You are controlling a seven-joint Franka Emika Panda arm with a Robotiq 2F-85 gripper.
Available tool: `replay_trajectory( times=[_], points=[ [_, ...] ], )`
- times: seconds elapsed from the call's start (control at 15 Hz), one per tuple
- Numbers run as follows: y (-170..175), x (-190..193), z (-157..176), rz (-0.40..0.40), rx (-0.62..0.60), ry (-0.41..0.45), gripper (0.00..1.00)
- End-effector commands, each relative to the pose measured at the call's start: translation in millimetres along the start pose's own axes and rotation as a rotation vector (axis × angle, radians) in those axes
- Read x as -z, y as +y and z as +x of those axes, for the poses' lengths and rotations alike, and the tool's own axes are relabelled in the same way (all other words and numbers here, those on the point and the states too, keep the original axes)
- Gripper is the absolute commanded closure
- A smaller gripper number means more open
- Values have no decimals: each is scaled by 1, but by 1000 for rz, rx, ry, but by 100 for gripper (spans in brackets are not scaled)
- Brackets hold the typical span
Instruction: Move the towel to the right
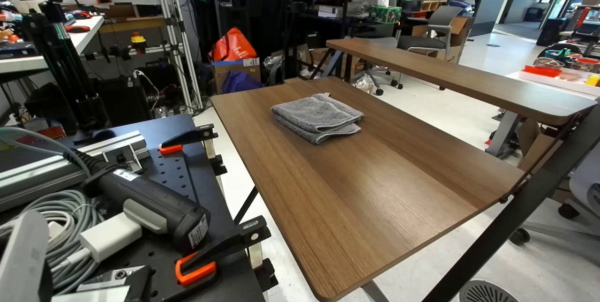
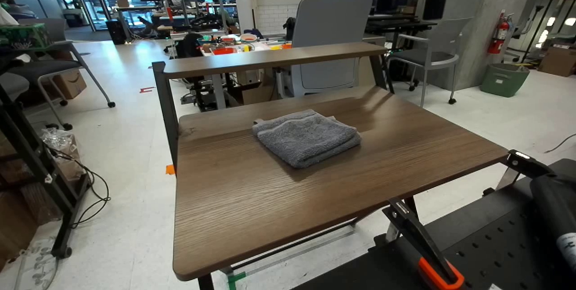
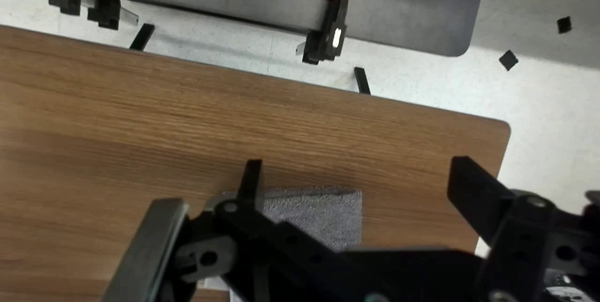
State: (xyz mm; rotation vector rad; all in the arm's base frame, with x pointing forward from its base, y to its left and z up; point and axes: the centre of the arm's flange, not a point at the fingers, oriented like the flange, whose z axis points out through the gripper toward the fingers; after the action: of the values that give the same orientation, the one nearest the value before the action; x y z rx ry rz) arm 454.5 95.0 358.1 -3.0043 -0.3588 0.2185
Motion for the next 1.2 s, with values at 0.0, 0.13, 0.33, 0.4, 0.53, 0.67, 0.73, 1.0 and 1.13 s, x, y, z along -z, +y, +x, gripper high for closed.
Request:
replay_trajectory(
  times=[0.0, 0.13, 0.33, 0.4, 0.53, 0.67, 0.73, 1.0, 1.13],
  points=[
    [0, -28, 64, -42, -11, 32, 0],
    [-6, -49, 88, -56, 1, 38, 0],
    [-15, -85, 124, -103, 3, 29, 0],
    [-17, -95, 136, -109, 4, 27, 0],
    [-21, -115, 157, -116, 4, 19, 0],
    [-24, -137, 176, -113, 4, 0, 0],
    [-24, -147, 185, -114, 1, -2, 0],
    [-23, -180, 215, -106, -9, -22, 0],
    [-21, -193, 224, -98, -11, -29, 0]
  ],
)
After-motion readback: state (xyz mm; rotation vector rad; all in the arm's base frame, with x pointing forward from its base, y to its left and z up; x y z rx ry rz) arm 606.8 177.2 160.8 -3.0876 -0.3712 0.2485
